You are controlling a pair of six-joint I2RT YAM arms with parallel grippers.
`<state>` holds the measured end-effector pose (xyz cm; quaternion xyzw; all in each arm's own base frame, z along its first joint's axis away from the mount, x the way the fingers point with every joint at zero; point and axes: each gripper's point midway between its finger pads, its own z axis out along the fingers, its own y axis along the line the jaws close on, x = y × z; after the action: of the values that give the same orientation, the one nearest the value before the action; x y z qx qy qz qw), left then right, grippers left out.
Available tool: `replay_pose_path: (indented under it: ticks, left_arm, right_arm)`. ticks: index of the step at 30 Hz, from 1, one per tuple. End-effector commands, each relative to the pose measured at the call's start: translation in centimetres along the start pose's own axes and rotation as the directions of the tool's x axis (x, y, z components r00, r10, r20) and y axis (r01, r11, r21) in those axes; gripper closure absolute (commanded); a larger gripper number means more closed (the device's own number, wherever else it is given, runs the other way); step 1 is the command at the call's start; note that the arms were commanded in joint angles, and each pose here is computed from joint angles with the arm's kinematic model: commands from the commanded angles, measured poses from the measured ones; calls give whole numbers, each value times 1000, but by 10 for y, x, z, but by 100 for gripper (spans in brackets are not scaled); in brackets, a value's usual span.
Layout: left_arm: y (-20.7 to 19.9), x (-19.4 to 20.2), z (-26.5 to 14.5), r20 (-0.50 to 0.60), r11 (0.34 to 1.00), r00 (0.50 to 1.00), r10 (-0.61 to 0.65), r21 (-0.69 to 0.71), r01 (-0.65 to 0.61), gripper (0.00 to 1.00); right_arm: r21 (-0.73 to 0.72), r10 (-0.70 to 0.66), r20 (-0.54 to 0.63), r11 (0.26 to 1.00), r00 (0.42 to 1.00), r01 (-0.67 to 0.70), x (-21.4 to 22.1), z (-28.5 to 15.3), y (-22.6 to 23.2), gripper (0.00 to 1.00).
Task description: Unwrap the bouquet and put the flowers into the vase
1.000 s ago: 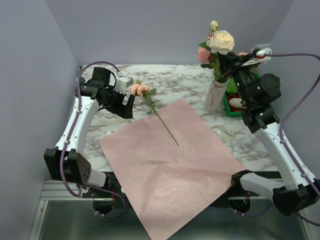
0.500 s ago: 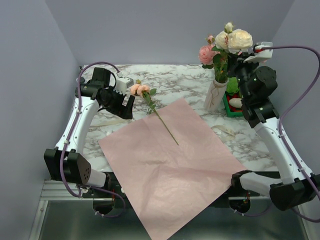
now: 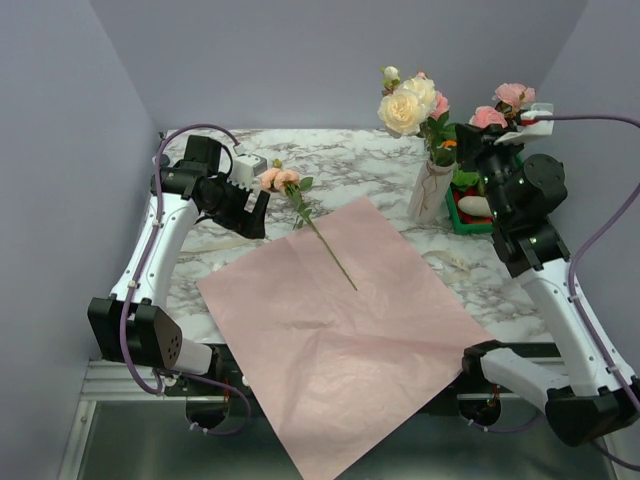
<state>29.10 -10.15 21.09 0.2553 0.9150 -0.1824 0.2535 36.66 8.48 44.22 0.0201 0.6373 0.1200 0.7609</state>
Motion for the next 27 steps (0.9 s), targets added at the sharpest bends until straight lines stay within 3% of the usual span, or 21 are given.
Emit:
replay_pose_path:
  ticks: [1, 3, 5, 10, 14, 19, 21, 24, 27]
  left_arm:
    - [-3, 2, -3, 9, 1000, 1000, -5, 14, 4, 1]
    - [-3, 0, -1, 8, 1000, 1000, -10, 17, 10, 1]
    - [-3, -1, -2, 11, 1000, 1000, -12, 18, 11, 1]
    - [-4, -4, 0, 14, 999, 1000, -16, 28, 16, 1]
    - [-6, -11, -1, 21, 998, 999, -45, 54, 44, 1]
    - [-5, -17, -1, 21, 995, 997, -72, 76, 70, 1]
    - [-3, -18, 0, 18, 994, 996, -82, 73, 80, 1]
    - [-2, -17, -1, 13, 994, 996, -89, 67, 88, 1]
    - [-2, -16, -2, 13, 995, 997, -81, 64, 80, 1]
  right_arm:
    - [-134, 50, 44, 990, 998, -43, -4, -26, 20, 69]
    - [-201, 39, 32, 979, 999, -31, 16, -36, 27, 61]
    - [-270, 39, 85, 963, 996, -14, 13, -53, 36, 48]
    - [-427, -2, 158, 901, 987, 70, -1, -79, 61, 31]
    - [-547, -33, 126, 831, 991, 97, 2, -84, 84, 25]
    - [-638, -163, 28, 756, 986, 144, 51, -82, 119, 24]
    - [-624, -218, 9, 761, 976, 176, 73, -80, 131, 24]
    - [-496, -222, -51, 852, 974, 168, 100, -65, 111, 25]
    - [-317, -220, 10, 925, 975, 211, 76, -48, 83, 27]
